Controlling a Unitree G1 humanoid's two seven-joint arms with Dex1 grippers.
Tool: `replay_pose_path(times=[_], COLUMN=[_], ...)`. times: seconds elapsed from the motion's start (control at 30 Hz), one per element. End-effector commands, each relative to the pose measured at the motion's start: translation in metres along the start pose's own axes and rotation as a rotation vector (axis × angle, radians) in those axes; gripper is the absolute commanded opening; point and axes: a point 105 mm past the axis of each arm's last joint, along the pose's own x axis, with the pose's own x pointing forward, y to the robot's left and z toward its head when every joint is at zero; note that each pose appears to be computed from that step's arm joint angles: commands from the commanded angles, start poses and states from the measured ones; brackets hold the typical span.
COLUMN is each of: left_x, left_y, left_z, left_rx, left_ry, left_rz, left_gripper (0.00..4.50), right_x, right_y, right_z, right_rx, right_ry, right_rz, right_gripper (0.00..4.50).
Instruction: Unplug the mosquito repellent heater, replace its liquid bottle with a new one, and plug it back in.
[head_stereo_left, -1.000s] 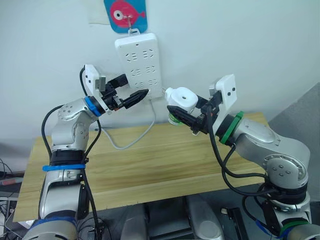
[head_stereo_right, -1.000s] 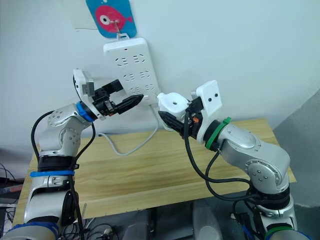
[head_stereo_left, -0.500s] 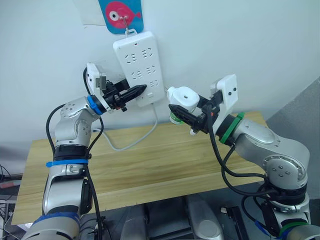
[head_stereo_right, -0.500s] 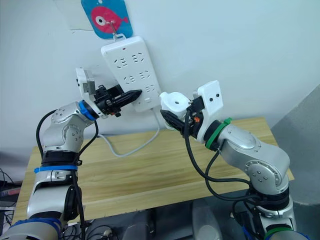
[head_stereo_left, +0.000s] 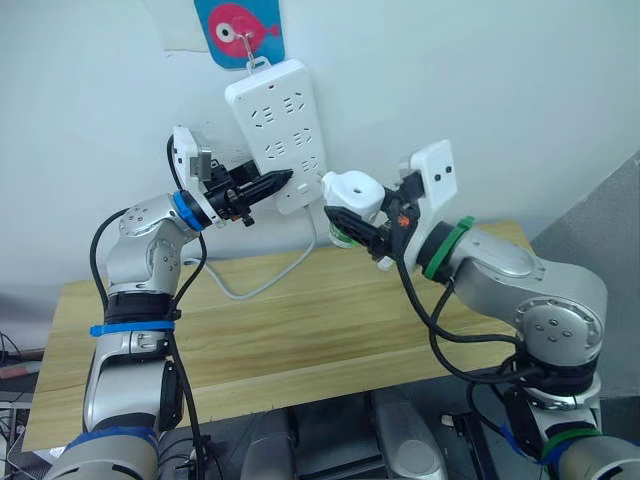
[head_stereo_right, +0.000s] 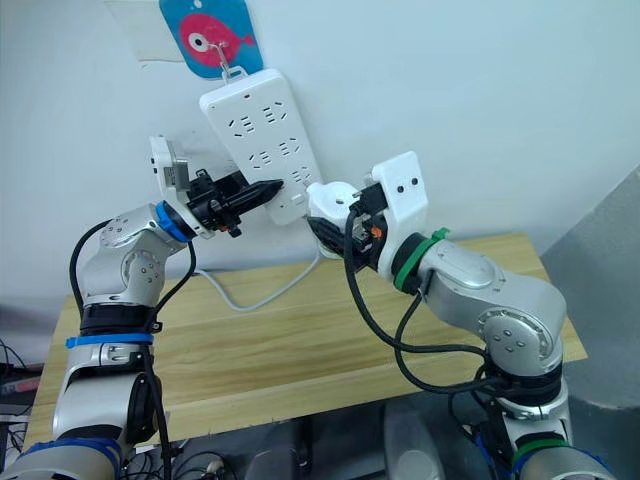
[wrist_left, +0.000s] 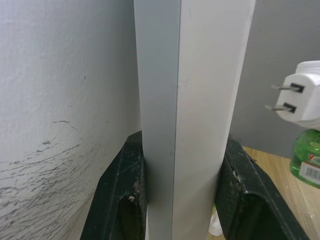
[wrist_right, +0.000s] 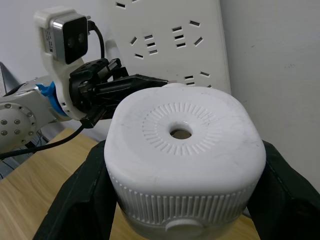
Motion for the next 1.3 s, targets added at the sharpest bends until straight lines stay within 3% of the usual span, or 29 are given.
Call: replay_pose_path(times=[0.03,0.7,1.3], left_x=[0.000,0.006,0.007], left_y=[0.001,-0.006,-0.012], left_z=[0.017,0.023,0.020], left_rx=[0.046,0.061,0.050], left_ry=[-0.034,-0.043,-0.048], left_rz=[0.006,0.005,0.003], left_gripper=[1.31,1.31,1.31], right_x=[0.004,0.027,0.034], right_y=[0.007,0.000,0.001], right_z=[0.010,0.007,0.016], right_rx=[-0.021,0.025,0.014], right_ry=[-0.024,0.008,-0.020], right_rz=[0.001,-0.086,-0.062], right_gripper=[2.97,2.97,2.97])
